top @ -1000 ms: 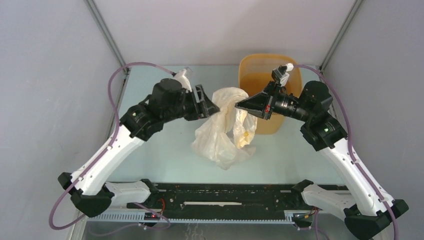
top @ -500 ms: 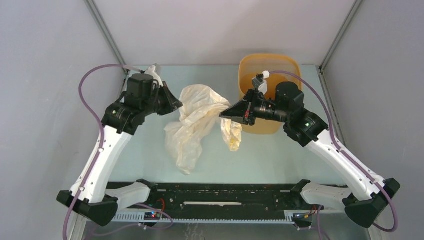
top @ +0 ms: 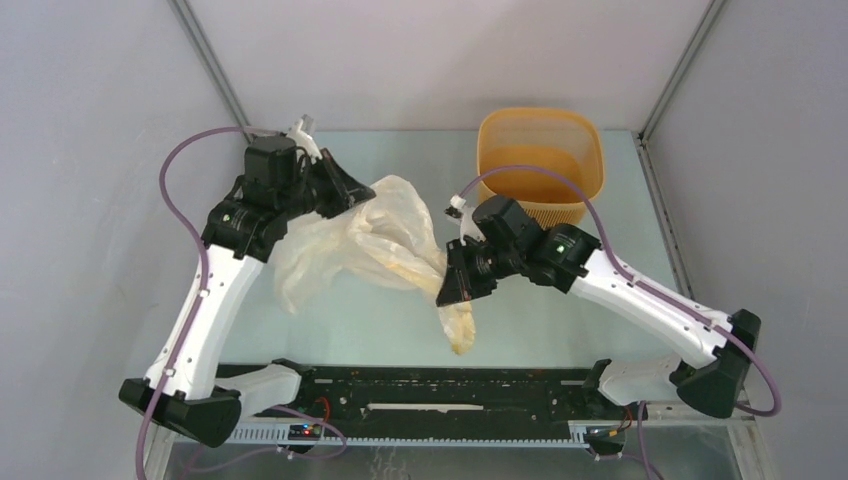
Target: Put the trash bags into the trash bin
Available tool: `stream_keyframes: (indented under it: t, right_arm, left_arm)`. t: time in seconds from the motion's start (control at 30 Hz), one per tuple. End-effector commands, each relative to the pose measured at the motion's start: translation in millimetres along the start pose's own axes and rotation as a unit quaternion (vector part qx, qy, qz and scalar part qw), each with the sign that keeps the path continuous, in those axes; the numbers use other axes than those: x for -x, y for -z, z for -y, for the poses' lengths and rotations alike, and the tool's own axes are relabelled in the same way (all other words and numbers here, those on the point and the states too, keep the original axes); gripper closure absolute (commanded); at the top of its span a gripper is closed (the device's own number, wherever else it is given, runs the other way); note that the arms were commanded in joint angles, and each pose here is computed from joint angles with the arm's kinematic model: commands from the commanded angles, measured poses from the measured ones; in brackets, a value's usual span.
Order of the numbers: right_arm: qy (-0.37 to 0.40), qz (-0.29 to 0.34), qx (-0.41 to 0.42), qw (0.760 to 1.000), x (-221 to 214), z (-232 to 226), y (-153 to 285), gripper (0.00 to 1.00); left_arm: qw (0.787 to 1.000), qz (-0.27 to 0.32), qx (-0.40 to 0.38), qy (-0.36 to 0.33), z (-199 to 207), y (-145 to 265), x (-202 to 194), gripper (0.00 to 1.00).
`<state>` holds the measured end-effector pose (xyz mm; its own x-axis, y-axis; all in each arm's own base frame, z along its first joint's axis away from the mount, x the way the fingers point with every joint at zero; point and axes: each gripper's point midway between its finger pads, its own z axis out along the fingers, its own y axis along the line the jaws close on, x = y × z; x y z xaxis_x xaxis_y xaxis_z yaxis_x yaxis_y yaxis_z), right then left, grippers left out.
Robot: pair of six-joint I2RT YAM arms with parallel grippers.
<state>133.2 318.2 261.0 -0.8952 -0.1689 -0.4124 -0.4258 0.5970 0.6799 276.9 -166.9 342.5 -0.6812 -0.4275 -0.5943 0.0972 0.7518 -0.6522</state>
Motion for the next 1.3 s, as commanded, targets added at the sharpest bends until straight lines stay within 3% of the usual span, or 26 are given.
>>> stream_keyframes:
  t: [0.0, 0.1, 0.17, 0.3, 0.5, 0.63, 0.8, 0.97, 1.07, 1.27]
  right_arm:
    - [0.095, 0.019, -0.067, 0.993, 15.1, 21.2, 18.4, 0.73]
    - [0.117, 0.054, -0.033, 0.991, 34.9, 18.1, 43.3, 0.39]
    - [0.123, 0.062, 0.018, 0.990, 42.3, 10.8, 60.4, 0.23]
    - [0.133, 0.088, 0.097, 0.982, 60.9, -10.9, 95.9, 0.14]
    - [0.122, 0.145, 0.102, 0.976, 101.8, -25.3, 113.6, 0.01]
    - [0.067, 0.160, 0.126, 0.977, 127.2, -31.2, 103.9, 0.00]
    - [0.059, 0.108, 0.221, 0.967, 114.2, -66.2, 86.1, 0.00]
    - [0.053, 0.095, 0.167, 0.980, 101.2, -54.6, 48.2, 0.07]
    - [0.043, 0.097, 0.212, 0.971, 104.0, -67.7, 54.7, 0.15]
    - [0.080, 0.125, 0.297, 0.943, 107.4, -101.6, 78.1, 0.11]
  left_arm:
    - [0.986, 0.033, -0.156, 0.038, 70.4, 11.5, 40.7, 1.00]
    - [0.982, 0.027, -0.184, 0.035, 82.6, 11.1, 48.4, 1.00]
    - [0.983, 0.024, -0.183, 0.016, 85.4, 12.9, 50.8, 1.00]
    - [0.985, 0.028, -0.166, -0.040, 85.5, 28.5, 52.3, 1.00]
    - [0.981, -0.002, -0.178, -0.079, 84.4, 40.7, 30.6, 1.00]
    - [0.976, -0.026, -0.194, -0.094, 86.3, 41.8, 15.7, 1.00]
    - [0.978, -0.035, -0.183, -0.093, 79.2, 34.0, 11.1, 1.00]
    - [0.967, -0.049, -0.232, -0.095, 90.7, 33.4, 3.4, 1.00]
    - [0.959, -0.055, -0.260, -0.097, 97.4, 34.2, 0.5, 1.00]
    - [0.955, -0.051, -0.280, -0.084, 99.7, 29.3, -1.0, 1.00]
